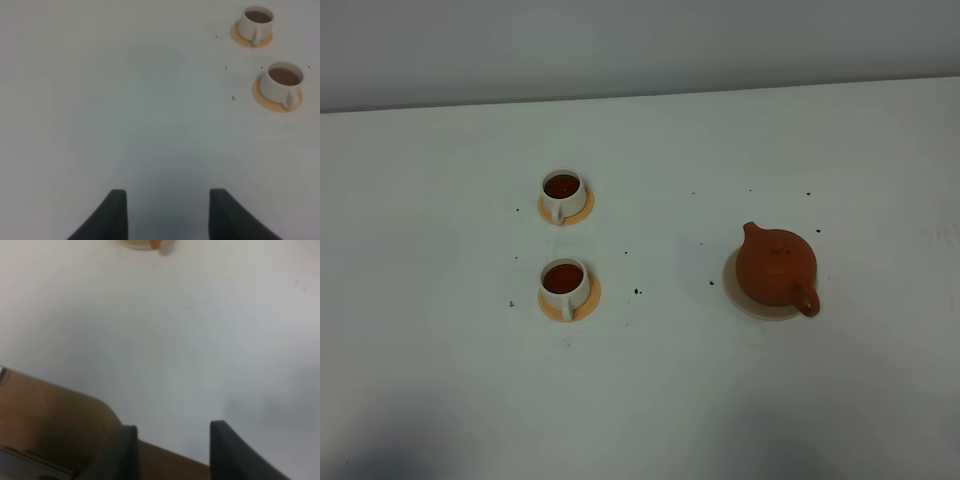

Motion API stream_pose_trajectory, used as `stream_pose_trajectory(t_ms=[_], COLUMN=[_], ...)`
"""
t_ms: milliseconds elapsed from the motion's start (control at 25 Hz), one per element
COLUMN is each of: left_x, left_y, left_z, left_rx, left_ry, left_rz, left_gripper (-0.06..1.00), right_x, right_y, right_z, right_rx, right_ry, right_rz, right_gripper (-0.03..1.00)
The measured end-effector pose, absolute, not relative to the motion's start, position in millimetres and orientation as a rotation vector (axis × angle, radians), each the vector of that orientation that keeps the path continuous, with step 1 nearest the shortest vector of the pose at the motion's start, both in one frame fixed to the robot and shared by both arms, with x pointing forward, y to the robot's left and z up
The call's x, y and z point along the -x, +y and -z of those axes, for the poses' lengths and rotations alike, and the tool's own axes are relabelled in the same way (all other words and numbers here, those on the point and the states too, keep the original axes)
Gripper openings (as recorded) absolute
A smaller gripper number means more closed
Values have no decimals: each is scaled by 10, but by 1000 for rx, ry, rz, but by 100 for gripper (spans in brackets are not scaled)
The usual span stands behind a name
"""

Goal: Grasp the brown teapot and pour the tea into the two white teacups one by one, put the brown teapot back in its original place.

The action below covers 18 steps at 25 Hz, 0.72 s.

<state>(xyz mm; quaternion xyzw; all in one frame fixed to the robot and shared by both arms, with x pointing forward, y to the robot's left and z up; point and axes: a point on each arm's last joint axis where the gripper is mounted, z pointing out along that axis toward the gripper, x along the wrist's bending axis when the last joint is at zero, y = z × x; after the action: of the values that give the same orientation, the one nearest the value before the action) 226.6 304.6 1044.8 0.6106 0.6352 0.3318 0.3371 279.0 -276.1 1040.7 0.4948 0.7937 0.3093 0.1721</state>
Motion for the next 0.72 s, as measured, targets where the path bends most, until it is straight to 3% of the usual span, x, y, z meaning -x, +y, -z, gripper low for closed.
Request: stream_pose_trajectory(t_ms=[720], left_x=[-2266], left_y=[3046], left_z=[-10448], left_rx=[-1591], left_ry=[1656], left_rz=[-865], left_gripper=[39], right_x=[-2336], right_y=[-2989], right_z=[-10478], right_rx=[-1570], right_ry=[1594], right_rz=[-993], right_gripper=[24])
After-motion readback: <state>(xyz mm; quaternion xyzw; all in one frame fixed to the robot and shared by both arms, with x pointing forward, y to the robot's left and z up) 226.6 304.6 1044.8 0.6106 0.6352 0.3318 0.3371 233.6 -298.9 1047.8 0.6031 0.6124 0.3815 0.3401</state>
